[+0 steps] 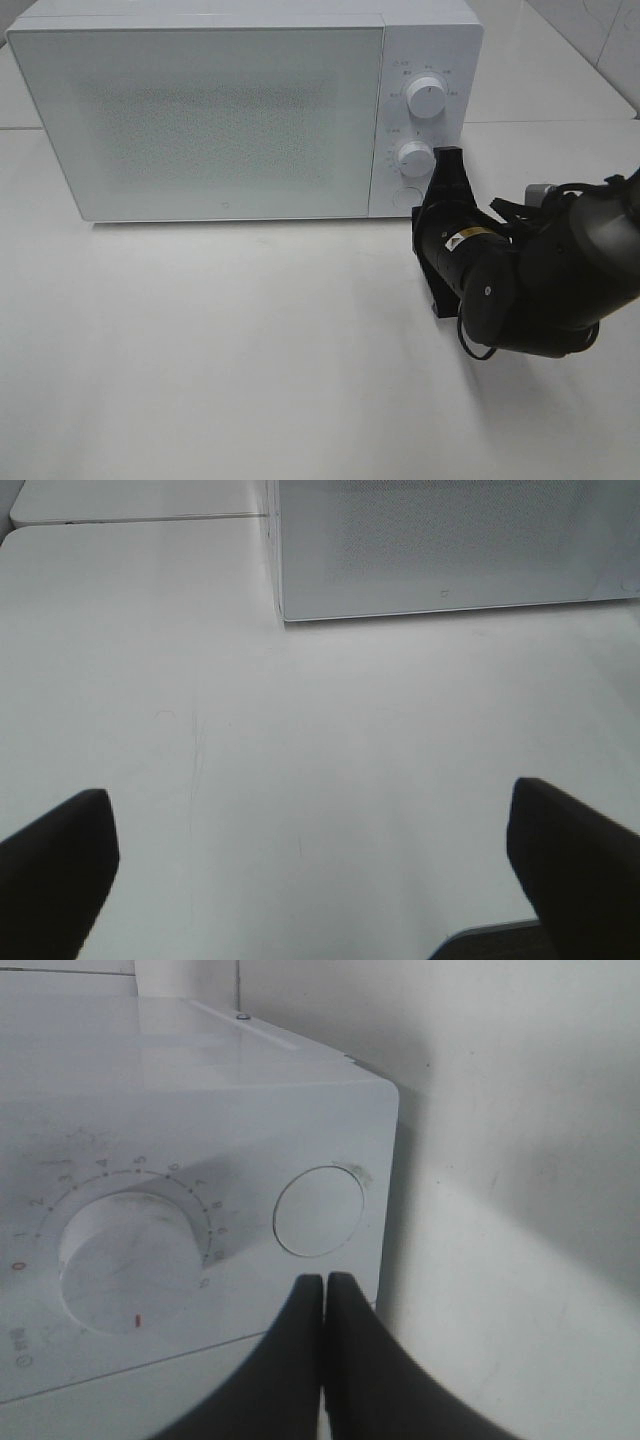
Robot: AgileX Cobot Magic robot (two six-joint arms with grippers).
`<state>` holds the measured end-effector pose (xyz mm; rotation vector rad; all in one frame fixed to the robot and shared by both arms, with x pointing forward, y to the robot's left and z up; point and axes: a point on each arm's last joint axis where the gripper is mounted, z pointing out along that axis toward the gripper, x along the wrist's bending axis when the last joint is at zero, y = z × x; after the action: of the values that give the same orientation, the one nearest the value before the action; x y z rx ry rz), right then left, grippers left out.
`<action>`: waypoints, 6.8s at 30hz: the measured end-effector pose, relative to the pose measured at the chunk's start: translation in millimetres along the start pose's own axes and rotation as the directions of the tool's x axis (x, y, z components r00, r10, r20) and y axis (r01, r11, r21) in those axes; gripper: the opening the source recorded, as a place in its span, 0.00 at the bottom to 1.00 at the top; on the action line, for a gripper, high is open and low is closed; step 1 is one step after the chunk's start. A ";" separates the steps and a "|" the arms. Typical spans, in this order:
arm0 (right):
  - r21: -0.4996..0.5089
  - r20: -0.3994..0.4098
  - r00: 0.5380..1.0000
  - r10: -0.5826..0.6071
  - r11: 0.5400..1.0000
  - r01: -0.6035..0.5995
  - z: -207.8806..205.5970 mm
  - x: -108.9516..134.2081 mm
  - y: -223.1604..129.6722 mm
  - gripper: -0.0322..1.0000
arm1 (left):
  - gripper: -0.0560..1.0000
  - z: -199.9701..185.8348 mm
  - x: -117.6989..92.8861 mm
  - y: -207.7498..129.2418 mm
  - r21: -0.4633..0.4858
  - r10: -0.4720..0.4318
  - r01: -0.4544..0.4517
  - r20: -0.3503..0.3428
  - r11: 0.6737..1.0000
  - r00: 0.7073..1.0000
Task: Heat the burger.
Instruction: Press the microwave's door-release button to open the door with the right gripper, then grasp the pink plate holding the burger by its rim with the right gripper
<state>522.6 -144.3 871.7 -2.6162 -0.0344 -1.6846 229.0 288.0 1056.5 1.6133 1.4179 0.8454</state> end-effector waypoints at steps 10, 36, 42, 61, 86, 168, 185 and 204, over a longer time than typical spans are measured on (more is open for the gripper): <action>-0.007 -0.005 1.000 0.019 1.000 -0.019 25.6 6.6 0.4 0.05 | 0.98 0.0 0.0 0.0 0.000 0.000 0.000 0.000 1.000 1.000; -0.042 0.013 0.998 0.055 0.998 -0.054 59.9 -1.5 -4.8 0.05 | 0.98 0.0 0.0 0.0 0.000 0.000 0.000 0.000 1.000 1.000; -0.060 0.004 0.998 0.070 0.996 -0.070 61.4 -0.9 -4.3 0.05 | 0.98 0.0 0.0 0.0 0.000 0.000 0.000 0.000 1.000 1.000; -0.109 -0.007 0.996 0.084 0.990 -0.085 71.8 4.9 -11.5 0.05 | 0.98 0.0 0.0 0.0 0.000 0.000 0.000 0.000 1.000 1.000; -0.024 0.079 0.995 0.061 0.998 -0.059 55.7 17.3 -4.9 0.05 | 0.98 0.0 0.0 0.0 0.000 0.000 0.000 0.000 1.000 1.000; -0.017 -0.774 -0.632 -0.032 -0.997 0.072 -61.4 103.0 21.4 0.21 | 0.98 0.0 0.0 0.0 0.000 0.000 0.000 0.000 1.000 1.000; -0.135 -0.594 -0.799 0.092 -0.991 -0.014 -51.8 116.3 6.8 0.89 | 0.98 0.0 0.0 0.0 0.000 0.000 0.000 0.000 1.000 1.000; -0.264 -0.465 -0.873 0.150 -0.964 -0.025 -55.7 134.8 -30.8 0.89 | 0.98 0.0 0.0 0.0 0.000 0.000 0.000 0.000 1.000 1.000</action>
<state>526.7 -115.3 1017.8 -0.3187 2.4790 0.2447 229.0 288.0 1056.5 1.6133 1.4179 0.8454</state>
